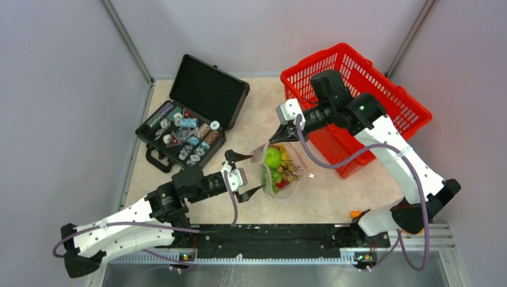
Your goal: Place the food in the zip-top bag and seal the zipper
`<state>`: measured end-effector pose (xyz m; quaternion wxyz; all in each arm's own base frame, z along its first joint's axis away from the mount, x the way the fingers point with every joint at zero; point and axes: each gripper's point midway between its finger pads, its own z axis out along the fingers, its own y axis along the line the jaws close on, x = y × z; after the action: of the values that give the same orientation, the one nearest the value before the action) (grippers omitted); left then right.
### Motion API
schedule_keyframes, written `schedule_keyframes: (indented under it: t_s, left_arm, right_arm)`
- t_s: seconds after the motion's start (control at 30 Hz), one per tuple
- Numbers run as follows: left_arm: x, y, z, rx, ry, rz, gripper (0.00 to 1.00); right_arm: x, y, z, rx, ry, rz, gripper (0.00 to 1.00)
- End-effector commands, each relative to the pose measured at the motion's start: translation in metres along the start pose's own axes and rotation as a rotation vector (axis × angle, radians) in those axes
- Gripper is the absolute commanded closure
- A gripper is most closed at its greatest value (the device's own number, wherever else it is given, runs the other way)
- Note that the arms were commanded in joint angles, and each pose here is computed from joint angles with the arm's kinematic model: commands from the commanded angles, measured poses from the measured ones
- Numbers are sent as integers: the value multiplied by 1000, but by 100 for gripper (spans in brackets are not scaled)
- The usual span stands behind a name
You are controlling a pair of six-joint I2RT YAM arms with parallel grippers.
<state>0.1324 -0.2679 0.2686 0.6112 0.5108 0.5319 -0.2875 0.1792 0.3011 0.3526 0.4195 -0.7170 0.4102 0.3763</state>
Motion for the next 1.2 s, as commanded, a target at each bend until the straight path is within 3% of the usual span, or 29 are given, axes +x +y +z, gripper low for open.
schedule_keyframes:
  t_s: [0.0, 0.23, 0.53, 0.73, 0.87, 0.93, 1.1, 1.13, 1.17]
  left_arm:
    - [-43, 28, -1, -130, -177, 36, 8]
    - [-46, 27, 7, -122, -209, 102, 19]
    - [-36, 25, 25, -103, -171, 115, 45]
    - [-47, 33, 23, -150, -223, 117, 60]
    - [-49, 40, 21, -183, -228, 119, 79]
    - [-47, 41, 21, -187, -213, 115, 98]
    - [-34, 42, 22, -201, -163, 92, 100]
    - [-32, 44, 22, -214, -155, 85, 100]
    - [-32, 48, 21, -240, -155, 69, 100]
  right_arm:
    - [-16, -8, 1, 3, -70, -68, 100]
    - [-12, -15, 7, 1, -82, -53, 100]
    - [-7, -18, 11, -6, -82, -36, 100]
    - [0, -17, 16, -19, -80, -16, 100]
    - [5, -18, 20, -18, -85, 7, 100]
    - [9, -22, 21, 4, -82, 24, 100]
    - [11, -32, 21, 85, -85, 31, 100]
    - [10, -34, 19, 108, -88, 30, 98]
    - [9, -40, 18, 148, -89, 35, 90]
